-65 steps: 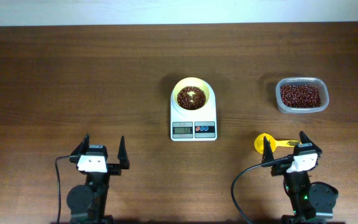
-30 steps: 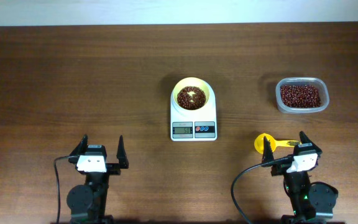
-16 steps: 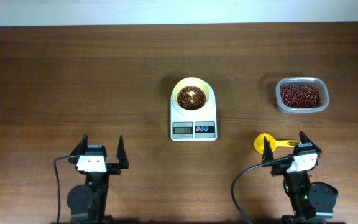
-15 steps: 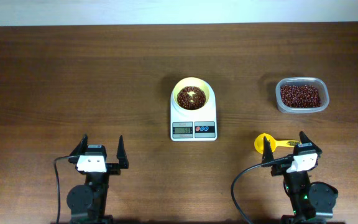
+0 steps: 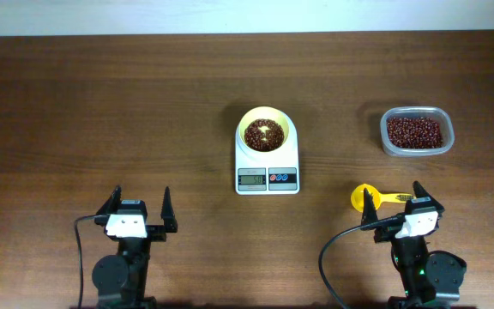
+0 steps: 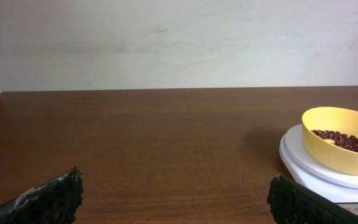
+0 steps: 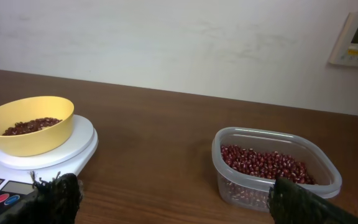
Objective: Scoop item into bowl and weigh 50g on scale
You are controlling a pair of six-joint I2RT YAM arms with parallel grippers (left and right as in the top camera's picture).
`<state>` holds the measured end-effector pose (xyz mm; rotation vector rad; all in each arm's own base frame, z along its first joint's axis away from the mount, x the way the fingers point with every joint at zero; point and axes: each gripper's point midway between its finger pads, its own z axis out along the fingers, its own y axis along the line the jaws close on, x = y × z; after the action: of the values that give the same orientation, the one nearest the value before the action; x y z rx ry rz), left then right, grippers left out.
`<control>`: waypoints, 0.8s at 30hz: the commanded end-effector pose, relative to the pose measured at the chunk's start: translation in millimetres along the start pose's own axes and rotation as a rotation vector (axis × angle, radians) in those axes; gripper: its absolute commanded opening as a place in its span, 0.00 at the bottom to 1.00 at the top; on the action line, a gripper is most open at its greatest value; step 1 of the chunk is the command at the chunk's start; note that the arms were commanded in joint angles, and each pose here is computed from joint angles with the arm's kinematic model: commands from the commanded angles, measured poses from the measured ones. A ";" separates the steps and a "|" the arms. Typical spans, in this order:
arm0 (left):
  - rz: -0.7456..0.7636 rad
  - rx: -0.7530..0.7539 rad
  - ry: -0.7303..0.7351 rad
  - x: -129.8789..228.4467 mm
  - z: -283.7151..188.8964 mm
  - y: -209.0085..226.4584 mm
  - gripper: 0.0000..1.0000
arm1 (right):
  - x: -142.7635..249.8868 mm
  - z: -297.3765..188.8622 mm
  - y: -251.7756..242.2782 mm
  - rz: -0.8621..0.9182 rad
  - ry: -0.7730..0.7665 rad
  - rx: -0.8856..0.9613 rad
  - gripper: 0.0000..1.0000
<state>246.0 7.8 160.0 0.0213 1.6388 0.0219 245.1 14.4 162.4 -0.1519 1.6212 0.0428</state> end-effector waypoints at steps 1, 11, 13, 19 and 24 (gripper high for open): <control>0.016 -0.011 0.002 1.6 -0.2 1.7 0.99 | 5.5 0.7 0.3 0.011 0.017 0.000 0.99; 0.016 -0.011 0.002 1.6 -0.2 1.7 0.99 | 5.4 0.7 0.4 0.011 0.017 0.000 0.99; 0.015 -0.011 0.002 1.7 -0.2 1.7 0.99 | 5.4 0.7 0.3 0.011 0.016 0.000 0.99; 0.015 -0.011 0.002 1.7 -0.2 1.7 0.99 | 3.6 0.4 0.3 0.009 0.009 0.001 0.99; 0.016 -0.011 0.002 1.6 -0.2 1.7 0.99 | 1.5 -0.1 0.1 0.007 -0.001 0.002 0.99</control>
<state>246.0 7.8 160.0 0.0213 1.6388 0.0219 245.0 14.4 162.7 -0.1526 1.6204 0.0427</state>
